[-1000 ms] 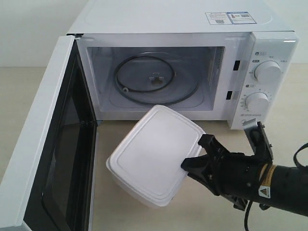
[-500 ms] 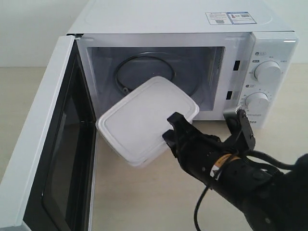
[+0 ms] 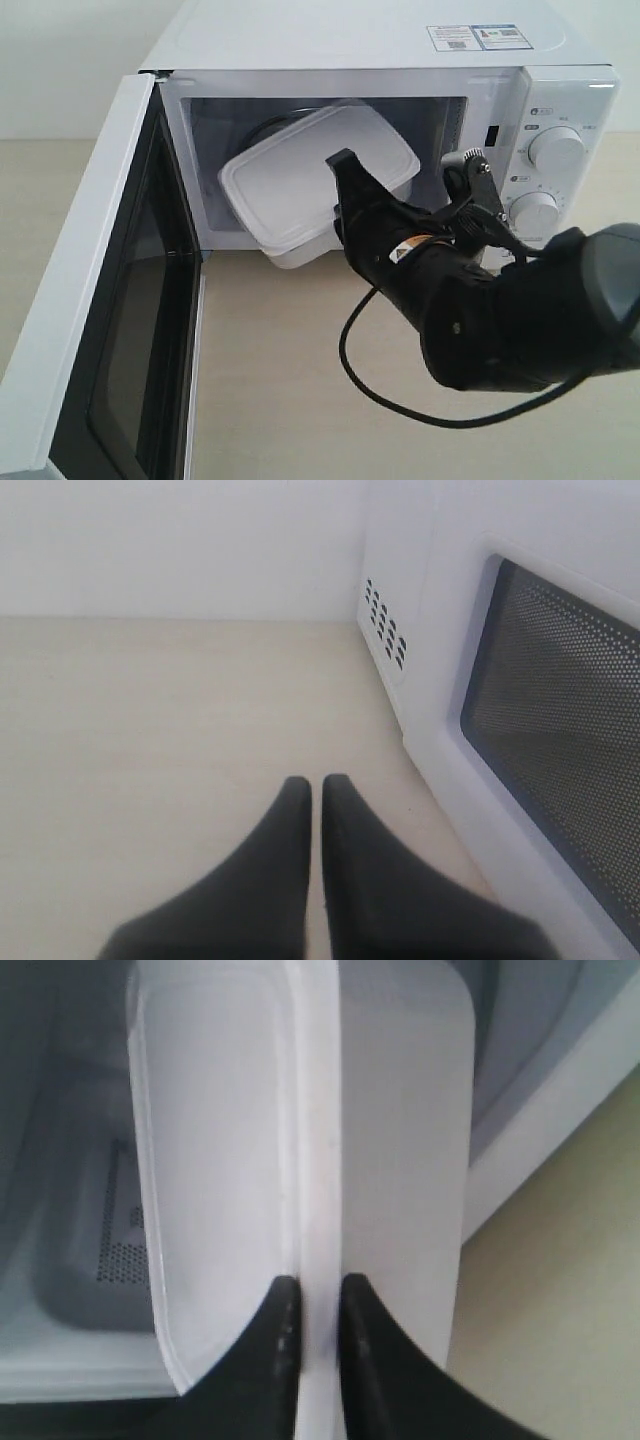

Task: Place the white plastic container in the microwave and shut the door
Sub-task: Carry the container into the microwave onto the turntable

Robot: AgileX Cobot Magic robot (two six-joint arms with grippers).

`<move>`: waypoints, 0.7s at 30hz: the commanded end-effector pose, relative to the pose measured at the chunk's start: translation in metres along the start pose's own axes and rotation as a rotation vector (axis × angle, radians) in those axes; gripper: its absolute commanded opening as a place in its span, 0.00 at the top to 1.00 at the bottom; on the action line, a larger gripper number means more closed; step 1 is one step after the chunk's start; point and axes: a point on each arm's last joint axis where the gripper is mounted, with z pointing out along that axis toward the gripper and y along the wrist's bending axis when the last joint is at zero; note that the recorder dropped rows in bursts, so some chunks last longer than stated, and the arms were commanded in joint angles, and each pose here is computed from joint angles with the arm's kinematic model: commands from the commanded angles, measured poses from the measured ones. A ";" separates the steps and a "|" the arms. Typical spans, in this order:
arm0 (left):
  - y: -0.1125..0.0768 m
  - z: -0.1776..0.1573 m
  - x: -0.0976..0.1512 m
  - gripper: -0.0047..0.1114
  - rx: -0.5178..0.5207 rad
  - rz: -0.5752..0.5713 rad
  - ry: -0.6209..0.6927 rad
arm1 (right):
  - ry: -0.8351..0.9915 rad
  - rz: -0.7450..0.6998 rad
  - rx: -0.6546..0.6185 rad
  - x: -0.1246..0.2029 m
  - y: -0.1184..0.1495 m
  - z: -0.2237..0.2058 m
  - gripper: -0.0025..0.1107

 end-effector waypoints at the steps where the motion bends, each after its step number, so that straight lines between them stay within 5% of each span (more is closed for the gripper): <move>1: 0.000 0.000 0.001 0.92 -0.003 0.005 0.001 | -0.037 0.030 0.008 0.003 0.007 0.015 0.98; 12: 0.000 0.000 0.001 0.92 0.000 0.006 0.001 | -0.194 0.211 -0.008 0.004 0.013 0.045 0.98; 21: 0.000 0.000 0.001 0.92 0.000 0.006 0.001 | -0.236 0.224 0.023 -0.016 0.021 0.065 0.98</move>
